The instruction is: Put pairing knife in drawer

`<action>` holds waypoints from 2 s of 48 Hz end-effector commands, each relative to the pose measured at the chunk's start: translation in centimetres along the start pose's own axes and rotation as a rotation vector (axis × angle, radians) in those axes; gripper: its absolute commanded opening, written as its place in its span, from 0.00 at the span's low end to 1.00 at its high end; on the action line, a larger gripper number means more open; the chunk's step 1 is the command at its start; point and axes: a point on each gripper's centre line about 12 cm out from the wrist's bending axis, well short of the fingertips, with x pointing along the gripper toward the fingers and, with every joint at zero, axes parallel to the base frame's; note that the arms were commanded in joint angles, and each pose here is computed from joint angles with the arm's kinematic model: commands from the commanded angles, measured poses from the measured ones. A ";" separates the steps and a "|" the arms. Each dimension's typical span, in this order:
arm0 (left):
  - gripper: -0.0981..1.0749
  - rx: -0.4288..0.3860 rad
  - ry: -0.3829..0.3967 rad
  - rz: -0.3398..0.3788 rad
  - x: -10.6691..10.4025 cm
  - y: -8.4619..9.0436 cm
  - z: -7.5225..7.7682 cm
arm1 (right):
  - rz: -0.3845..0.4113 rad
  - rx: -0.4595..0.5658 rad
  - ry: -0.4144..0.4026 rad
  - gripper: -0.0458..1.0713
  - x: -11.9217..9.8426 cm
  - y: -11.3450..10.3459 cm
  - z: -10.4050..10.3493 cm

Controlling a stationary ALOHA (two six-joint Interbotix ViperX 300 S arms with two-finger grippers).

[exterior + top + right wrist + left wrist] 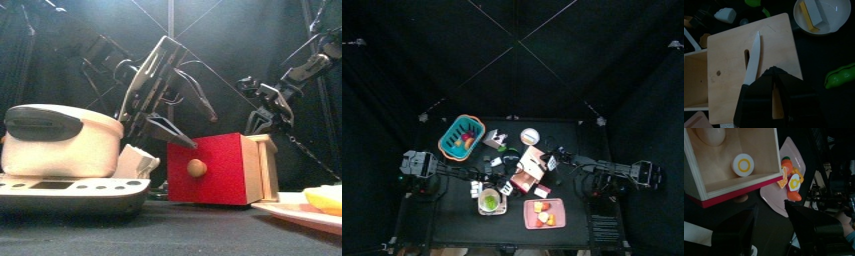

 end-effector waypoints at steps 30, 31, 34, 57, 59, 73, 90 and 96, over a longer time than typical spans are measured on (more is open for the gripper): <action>0.80 0.301 -0.204 0.016 -6.7 -0.1 5.2 | 0.071 0.097 -0.070 0.46 -7.8 1.6 2.9; 0.80 0.306 -0.209 0.022 -6.9 0.1 5.3 | 0.077 0.104 -0.069 0.46 -8.1 1.7 3.0; 0.80 0.322 -0.227 0.041 -7.6 0.9 5.6 | 0.090 0.134 -0.050 0.46 -8.7 2.0 3.1; 0.80 0.490 -0.318 0.138 -13.0 4.8 5.2 | 0.086 0.287 0.130 0.46 -9.9 5.0 1.7; 0.80 0.490 -0.336 0.145 -13.6 5.1 5.3 | 0.086 0.276 0.120 0.46 -10.0 5.5 1.8; 0.80 0.501 -0.357 0.202 -15.3 7.9 4.1 | 0.021 0.054 0.020 0.57 -7.9 7.4 1.7; 0.80 0.498 -0.414 0.232 -16.9 9.8 2.5 | -0.020 0.073 0.014 0.78 -6.1 7.1 1.1; 0.80 0.497 -0.441 0.221 -17.9 9.8 2.0 | -0.056 0.043 0.036 0.78 -4.7 7.0 0.8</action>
